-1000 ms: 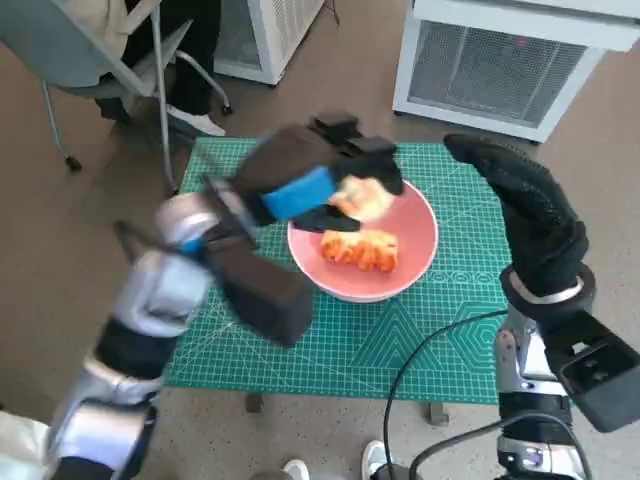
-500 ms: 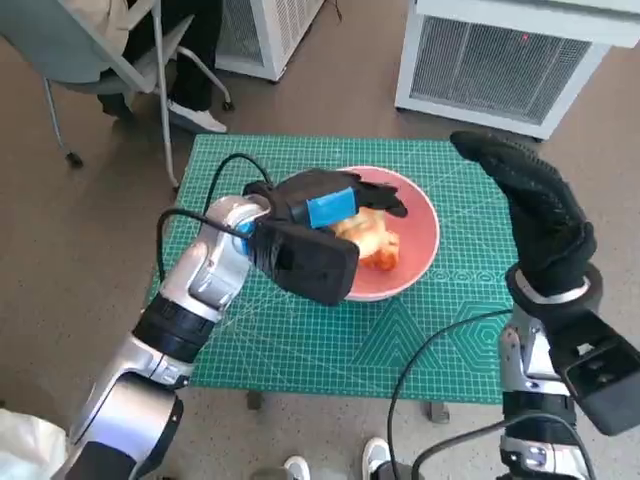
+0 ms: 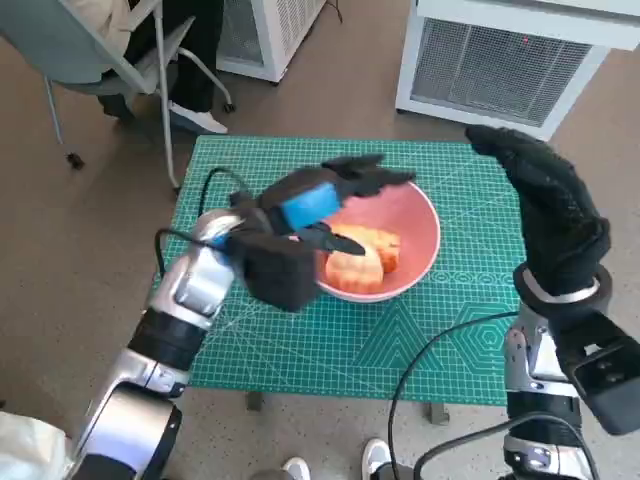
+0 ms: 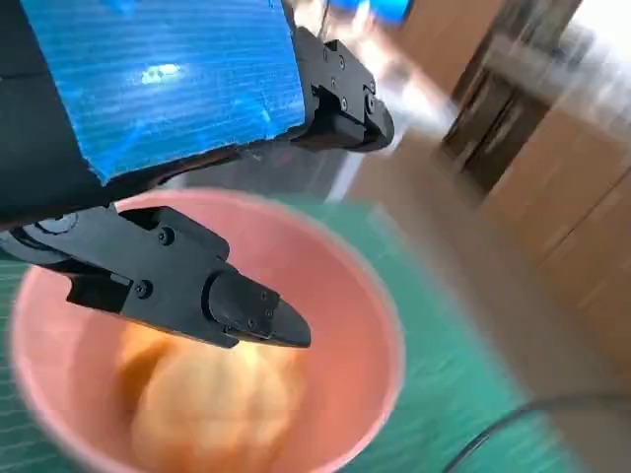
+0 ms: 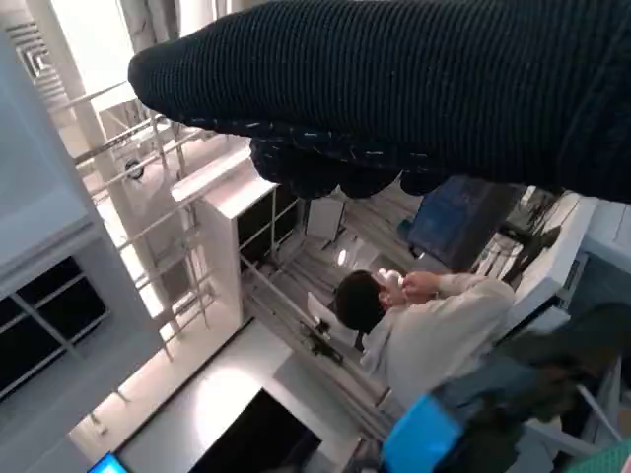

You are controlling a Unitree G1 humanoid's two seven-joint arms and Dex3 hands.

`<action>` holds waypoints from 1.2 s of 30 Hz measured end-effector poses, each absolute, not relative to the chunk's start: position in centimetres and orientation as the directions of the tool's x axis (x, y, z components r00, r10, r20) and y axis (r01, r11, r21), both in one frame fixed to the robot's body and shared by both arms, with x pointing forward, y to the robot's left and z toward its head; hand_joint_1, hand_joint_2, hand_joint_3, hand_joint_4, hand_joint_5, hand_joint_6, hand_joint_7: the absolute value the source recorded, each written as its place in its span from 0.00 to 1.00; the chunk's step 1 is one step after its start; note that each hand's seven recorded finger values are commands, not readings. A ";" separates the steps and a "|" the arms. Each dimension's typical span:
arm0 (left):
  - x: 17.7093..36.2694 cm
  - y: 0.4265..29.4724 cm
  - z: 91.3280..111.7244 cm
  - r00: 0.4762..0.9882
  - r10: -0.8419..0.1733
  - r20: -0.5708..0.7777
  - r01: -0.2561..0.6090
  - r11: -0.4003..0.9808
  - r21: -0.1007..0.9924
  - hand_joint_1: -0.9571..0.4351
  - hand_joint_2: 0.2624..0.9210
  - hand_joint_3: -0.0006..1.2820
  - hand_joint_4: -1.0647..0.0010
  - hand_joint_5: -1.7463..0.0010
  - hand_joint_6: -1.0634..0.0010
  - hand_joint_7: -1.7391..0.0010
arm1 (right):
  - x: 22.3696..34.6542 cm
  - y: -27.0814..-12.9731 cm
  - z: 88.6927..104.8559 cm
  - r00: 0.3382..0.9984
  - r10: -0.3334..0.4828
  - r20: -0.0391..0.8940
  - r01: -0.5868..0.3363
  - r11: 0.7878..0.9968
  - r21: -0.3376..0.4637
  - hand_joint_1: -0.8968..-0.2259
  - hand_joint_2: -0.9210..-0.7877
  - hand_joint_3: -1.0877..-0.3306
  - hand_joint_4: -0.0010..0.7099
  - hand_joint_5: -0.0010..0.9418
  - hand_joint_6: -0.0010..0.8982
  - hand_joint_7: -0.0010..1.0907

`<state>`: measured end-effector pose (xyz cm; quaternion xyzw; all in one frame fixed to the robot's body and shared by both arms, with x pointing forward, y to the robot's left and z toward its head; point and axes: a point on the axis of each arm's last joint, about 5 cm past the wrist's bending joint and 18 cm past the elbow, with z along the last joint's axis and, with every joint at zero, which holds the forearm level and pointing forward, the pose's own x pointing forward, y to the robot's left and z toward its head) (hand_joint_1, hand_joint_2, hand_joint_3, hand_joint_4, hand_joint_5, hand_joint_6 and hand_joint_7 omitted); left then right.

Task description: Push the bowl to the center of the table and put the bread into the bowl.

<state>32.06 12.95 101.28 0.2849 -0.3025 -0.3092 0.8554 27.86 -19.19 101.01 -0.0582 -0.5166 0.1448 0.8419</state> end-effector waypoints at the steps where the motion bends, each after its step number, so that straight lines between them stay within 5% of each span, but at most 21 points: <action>1: 31.9 13.1 101.1 0.624 -0.673 0.397 0.344 0.692 0.635 0.46 0.98 0.02 0.82 0.99 0.68 0.98 | 27.9 -19.2 101.1 0.426 0.302 0.853 -0.180 0.952 -0.247 0.43 0.00 0.46 0.36 0.00 0.04 0.52; 6: 31.1 13.5 100.1 0.627 -0.508 0.590 0.289 0.855 0.430 0.46 1.00 0.06 0.77 0.99 0.66 0.98 | 28.1 -18.8 101.5 0.418 0.285 0.863 -0.167 0.958 -0.235 0.44 0.00 0.47 0.37 0.00 0.05 0.50; 14: 29.5 13.3 99.2 0.622 -0.363 0.694 0.273 0.931 0.242 0.47 1.00 0.16 0.72 0.98 0.65 0.98 | 28.5 -18.2 102.6 0.403 0.273 0.874 -0.151 0.961 -0.230 0.46 0.00 0.46 0.37 0.00 0.08 0.43; 36: 28.0 13.0 100.1 0.560 -0.280 0.780 0.256 0.954 0.158 0.40 1.00 0.22 0.68 0.99 0.64 0.97 | 28.8 -17.5 104.1 0.402 0.288 0.869 -0.158 0.957 -0.243 0.48 0.00 0.45 0.38 0.00 0.12 0.40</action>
